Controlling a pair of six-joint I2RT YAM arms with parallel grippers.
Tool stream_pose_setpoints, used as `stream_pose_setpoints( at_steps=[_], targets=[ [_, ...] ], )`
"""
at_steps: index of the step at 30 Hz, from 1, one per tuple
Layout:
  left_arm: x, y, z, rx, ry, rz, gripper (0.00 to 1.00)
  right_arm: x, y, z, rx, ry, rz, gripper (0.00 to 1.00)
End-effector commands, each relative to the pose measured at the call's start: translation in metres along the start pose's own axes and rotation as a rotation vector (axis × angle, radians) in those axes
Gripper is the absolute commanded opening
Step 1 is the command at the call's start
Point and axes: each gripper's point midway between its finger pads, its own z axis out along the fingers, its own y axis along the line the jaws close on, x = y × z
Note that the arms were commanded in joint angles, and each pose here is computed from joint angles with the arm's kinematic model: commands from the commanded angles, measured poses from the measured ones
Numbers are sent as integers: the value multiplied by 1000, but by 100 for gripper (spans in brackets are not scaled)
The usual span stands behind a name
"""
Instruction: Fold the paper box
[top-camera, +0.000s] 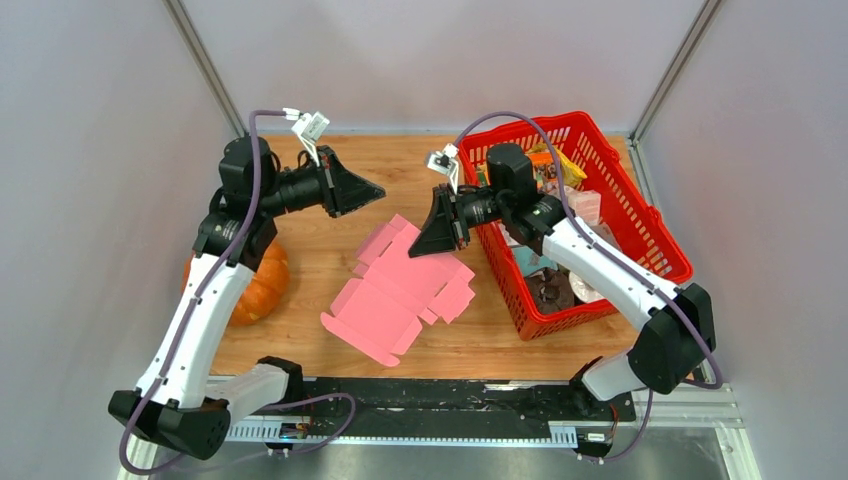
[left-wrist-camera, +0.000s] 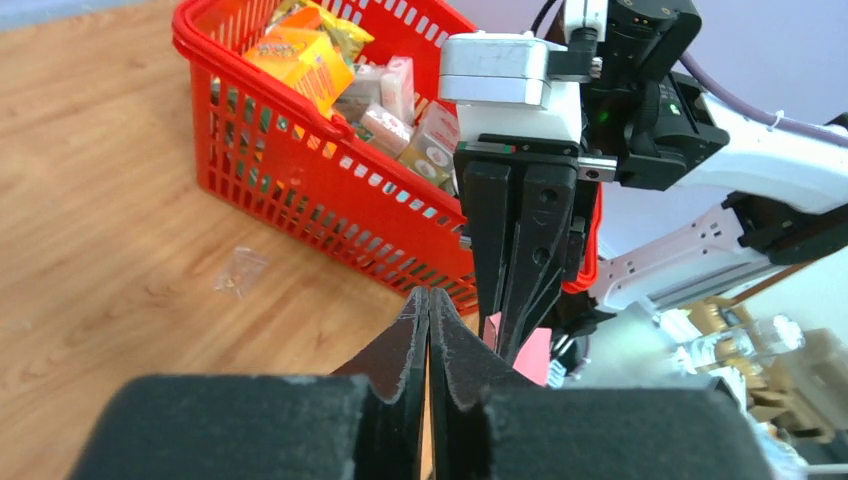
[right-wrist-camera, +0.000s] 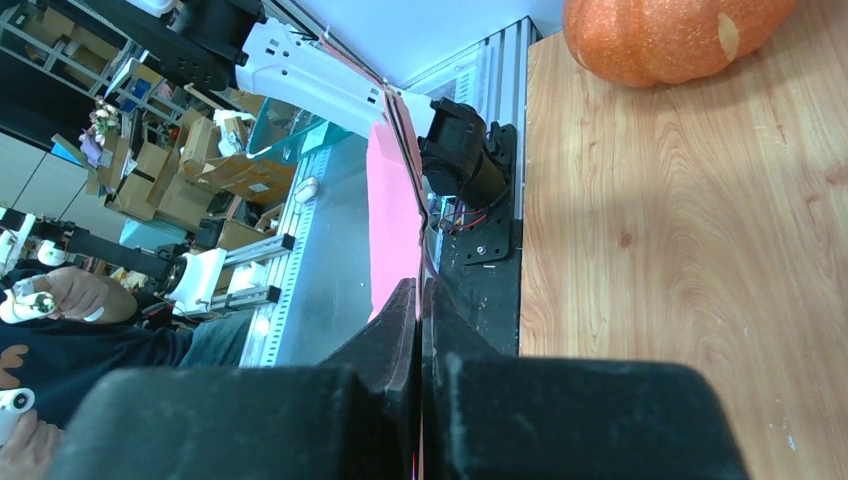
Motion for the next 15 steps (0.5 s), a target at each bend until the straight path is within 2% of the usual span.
stream_pose_setpoints(
  at_steps=[1,5,9,15],
  targets=[
    [-9,-15,-3,31,-10,36,0,-10,19,-3,-5,-16,-76,0],
    [-1,-19,-1,16,24,45,0,-13,4,-3,107,-31,-54,0],
    [2,-11,-4,-141,38,119,0,-18,-4,-1,218,-42,-51,0],
    [3,15,-11,-371,54,101,0,-27,-1,3,277,-78,-72,0]
  ],
)
